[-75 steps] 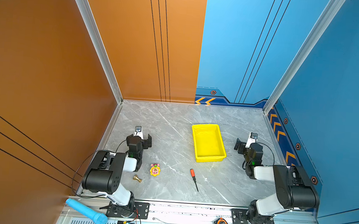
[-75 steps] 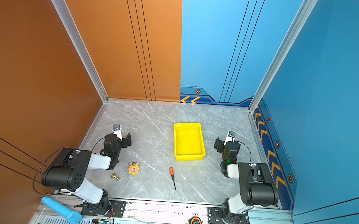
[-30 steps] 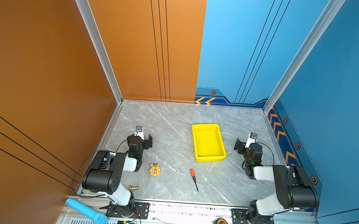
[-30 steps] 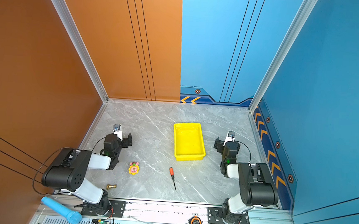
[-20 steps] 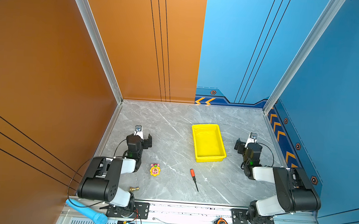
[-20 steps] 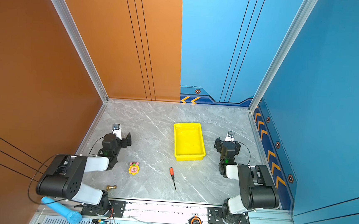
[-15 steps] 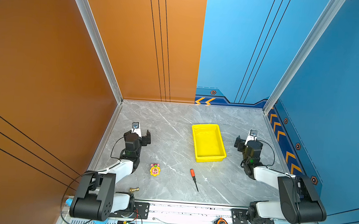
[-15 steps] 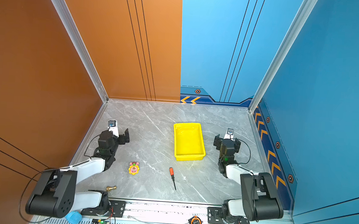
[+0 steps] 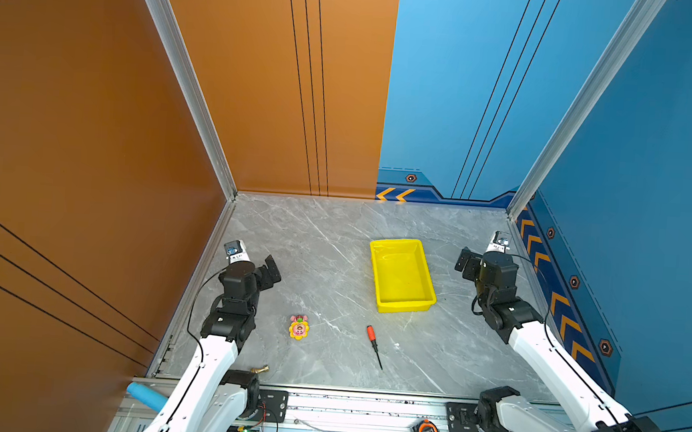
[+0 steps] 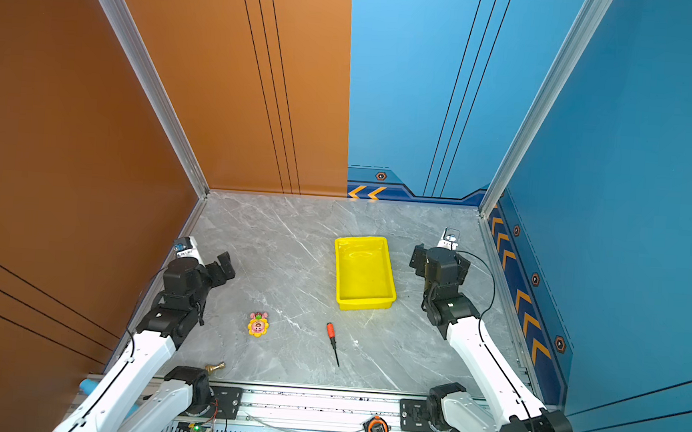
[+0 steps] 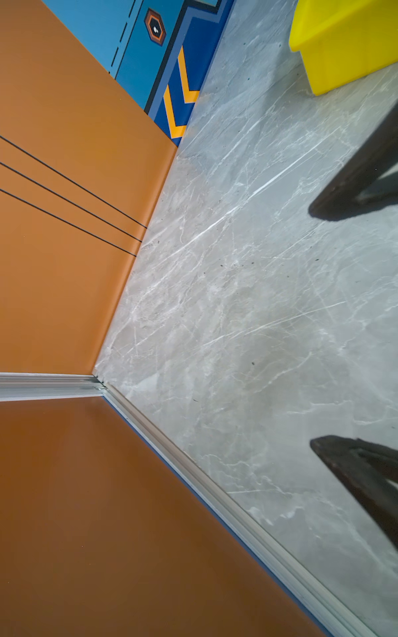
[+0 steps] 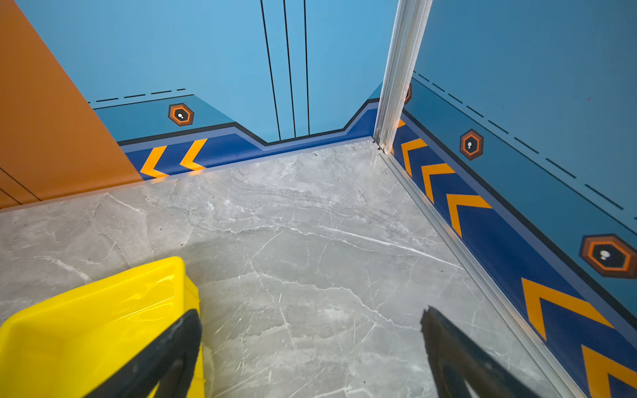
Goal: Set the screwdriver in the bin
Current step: 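Reach the right gripper over the red-handled screwdriver while the left arm moves forward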
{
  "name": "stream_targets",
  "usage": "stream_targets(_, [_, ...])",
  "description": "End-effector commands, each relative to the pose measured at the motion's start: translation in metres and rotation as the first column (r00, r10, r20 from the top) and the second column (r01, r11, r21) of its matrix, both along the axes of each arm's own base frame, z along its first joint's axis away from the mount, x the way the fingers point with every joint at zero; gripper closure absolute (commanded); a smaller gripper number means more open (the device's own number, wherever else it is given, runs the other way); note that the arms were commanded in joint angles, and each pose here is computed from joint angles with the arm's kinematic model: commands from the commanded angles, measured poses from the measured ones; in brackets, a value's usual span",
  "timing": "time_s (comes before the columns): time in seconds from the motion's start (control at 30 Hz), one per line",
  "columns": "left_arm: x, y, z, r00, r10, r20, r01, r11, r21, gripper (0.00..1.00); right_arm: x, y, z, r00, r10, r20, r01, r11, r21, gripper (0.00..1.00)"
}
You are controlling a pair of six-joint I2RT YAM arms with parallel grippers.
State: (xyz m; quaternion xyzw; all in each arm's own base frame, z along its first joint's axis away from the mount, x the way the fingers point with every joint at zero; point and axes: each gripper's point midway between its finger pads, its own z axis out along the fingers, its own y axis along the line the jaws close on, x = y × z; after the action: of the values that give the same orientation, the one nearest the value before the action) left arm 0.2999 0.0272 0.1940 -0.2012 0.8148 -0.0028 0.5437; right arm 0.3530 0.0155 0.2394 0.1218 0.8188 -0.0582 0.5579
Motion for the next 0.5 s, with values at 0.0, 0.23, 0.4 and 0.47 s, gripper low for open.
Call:
stream_targets(0.0, [-0.031,-0.009,-0.029,0.986,-0.004,-0.164,-0.011,0.996,-0.090,0.02,-0.040,0.010,-0.038,0.966,0.025,-0.258,-0.023,1.000,0.009,0.00])
stream_targets(0.23, [-0.055,-0.038,-0.041,0.953,-0.144,-0.265,0.095,0.977,-0.191,0.02,-0.089,0.054,-0.066,0.894,0.173,-0.412,-0.160,0.985,0.066,0.00])
stream_targets(0.4, [-0.067,-0.049,-0.046,0.927,-0.191,-0.322,0.121,0.967,-0.224,0.02,-0.119,0.084,-0.079,0.841,0.302,-0.449,-0.273,0.953,0.129,0.00])
stream_targets(0.47, [-0.071,-0.056,-0.048,0.916,-0.208,-0.343,0.119,0.958,-0.263,0.02,-0.129,0.095,-0.085,0.810,0.349,-0.471,-0.306,0.937,0.167,0.00])
